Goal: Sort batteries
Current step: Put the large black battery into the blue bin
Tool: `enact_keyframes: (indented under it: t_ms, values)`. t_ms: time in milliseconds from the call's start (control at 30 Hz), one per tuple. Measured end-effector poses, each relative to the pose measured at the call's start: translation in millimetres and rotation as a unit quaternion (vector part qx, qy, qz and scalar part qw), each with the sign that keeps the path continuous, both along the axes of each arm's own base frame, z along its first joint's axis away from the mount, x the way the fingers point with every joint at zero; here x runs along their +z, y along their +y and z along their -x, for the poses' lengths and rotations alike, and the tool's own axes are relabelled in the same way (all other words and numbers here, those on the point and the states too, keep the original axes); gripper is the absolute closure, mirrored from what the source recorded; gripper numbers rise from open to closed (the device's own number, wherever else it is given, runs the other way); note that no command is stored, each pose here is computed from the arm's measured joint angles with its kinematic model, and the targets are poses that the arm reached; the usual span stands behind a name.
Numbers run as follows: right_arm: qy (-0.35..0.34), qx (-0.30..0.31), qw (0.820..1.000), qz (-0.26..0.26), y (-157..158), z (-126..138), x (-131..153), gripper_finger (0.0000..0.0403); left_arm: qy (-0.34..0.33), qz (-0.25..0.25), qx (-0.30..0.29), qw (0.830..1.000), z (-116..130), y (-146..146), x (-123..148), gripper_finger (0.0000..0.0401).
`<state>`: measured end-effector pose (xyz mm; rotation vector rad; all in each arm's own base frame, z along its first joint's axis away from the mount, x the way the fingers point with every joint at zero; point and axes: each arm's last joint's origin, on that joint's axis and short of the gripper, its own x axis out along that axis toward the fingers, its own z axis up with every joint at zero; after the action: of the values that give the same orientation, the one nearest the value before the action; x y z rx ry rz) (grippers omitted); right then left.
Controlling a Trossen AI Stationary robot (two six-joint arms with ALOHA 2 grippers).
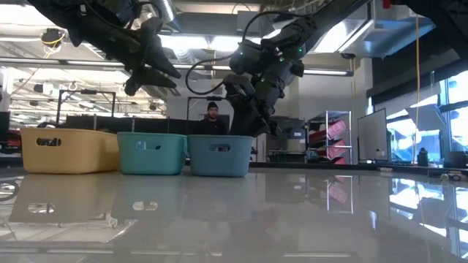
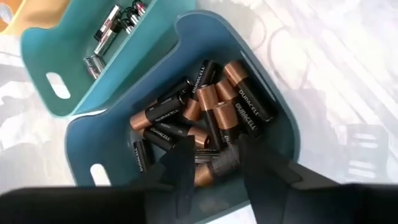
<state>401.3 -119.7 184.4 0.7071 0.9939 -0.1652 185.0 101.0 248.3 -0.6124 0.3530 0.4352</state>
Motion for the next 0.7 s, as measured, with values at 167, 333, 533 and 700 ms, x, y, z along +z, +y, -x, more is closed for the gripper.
enact_keyframes:
  t_ms: [167, 333, 533, 700]
  values:
    - [-0.016, 0.042, 0.999, 0.015, -1, 2, 4, 0.0254, -0.003, 0.012, 0.014, 1.000, 0, 0, 0, 0.0276]
    - [-0.061, 0.092, 0.991, 0.070, -6, 15, 39, 0.0250, -0.020, 0.059, 0.049, 0.997, -1, 0, 0, 0.0276]
    - [-0.046, 0.113, 0.985, 0.121, -18, 54, 80, 0.0251, -0.040, 0.092, 0.067, 0.993, -8, -13, 2, 0.0276]
    - [0.022, 0.104, 0.986, 0.128, -31, 99, 92, 0.0251, -0.060, 0.105, 0.089, 0.989, -16, -31, 4, 0.0276]
